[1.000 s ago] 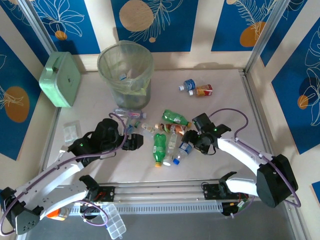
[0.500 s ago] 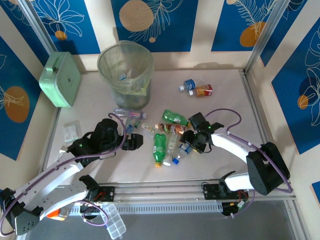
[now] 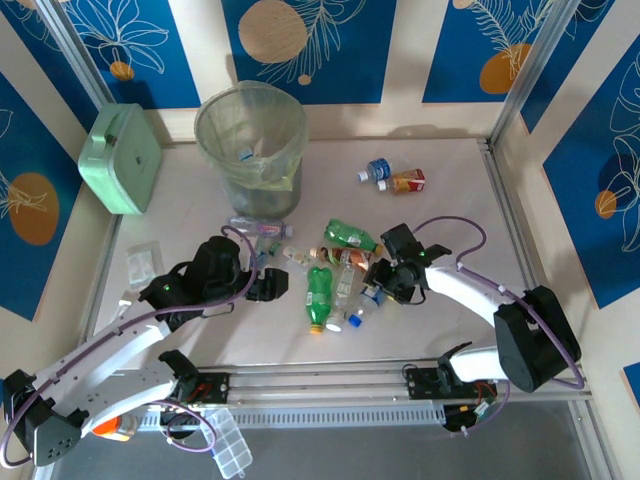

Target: Put the plastic bottles in the bin

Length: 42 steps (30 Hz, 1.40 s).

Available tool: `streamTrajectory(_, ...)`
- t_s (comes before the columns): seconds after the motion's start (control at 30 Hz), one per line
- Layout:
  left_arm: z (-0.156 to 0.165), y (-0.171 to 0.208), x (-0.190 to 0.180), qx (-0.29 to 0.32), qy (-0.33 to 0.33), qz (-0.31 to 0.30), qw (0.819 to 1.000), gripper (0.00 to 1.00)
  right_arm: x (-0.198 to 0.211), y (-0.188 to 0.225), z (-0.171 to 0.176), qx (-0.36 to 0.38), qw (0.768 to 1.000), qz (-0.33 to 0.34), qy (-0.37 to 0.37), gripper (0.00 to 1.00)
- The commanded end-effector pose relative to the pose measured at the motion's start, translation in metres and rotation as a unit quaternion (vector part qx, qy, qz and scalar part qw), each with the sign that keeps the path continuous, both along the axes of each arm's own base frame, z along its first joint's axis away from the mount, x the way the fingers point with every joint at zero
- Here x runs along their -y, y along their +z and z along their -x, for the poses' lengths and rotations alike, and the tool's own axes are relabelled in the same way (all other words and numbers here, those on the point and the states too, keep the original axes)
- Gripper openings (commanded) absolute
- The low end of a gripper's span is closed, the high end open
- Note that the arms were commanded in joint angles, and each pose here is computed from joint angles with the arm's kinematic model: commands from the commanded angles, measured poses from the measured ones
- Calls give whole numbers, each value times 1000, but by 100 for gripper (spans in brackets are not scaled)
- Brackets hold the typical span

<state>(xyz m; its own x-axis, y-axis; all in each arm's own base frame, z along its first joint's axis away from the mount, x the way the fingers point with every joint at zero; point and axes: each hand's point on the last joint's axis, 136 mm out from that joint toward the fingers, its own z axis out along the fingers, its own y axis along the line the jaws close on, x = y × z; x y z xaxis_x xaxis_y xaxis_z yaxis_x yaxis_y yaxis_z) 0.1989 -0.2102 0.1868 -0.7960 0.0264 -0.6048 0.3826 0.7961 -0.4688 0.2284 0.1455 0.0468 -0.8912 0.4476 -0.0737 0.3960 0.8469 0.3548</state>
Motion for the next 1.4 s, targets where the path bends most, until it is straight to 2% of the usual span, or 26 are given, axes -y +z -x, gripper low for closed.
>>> streamTrajectory(0.0, 4, 10, 11, 6, -28, 11, 1000, 85, 2, 8, 8, 4, 1000, -15, 11, 58)
streamTrajectory(0.27, 6, 16, 26, 4, -44, 37, 998, 89, -7, 55, 6, 71, 994, -76, 33, 57)
streamTrajectory(0.5, 12, 41, 57, -5, -91, 107, 990, 96, -26, 127, 3, 181, 969, -151, 79, 57)
streamTrajectory(0.57, 14, 52, 69, -11, -112, 140, 984, 99, -30, 150, 2, 214, 957, -174, 88, 57)
streamTrajectory(0.77, 16, 80, 99, -21, -161, 208, 964, 99, -48, 205, 9, 294, 915, -244, 128, 57)
streamTrajectory(0.97, 22, 99, 131, -49, -221, 275, 934, 99, -63, 236, 17, 329, 884, -295, 151, 57)
streamTrajectory(1.17, 32, 114, 150, -51, -265, 312, 911, 100, -71, 253, 23, 354, 866, -312, 165, 57)
streamTrajectory(1.37, 36, 121, 157, -49, -281, 332, 899, 95, -75, 255, 23, 357, 862, -321, 163, 57)
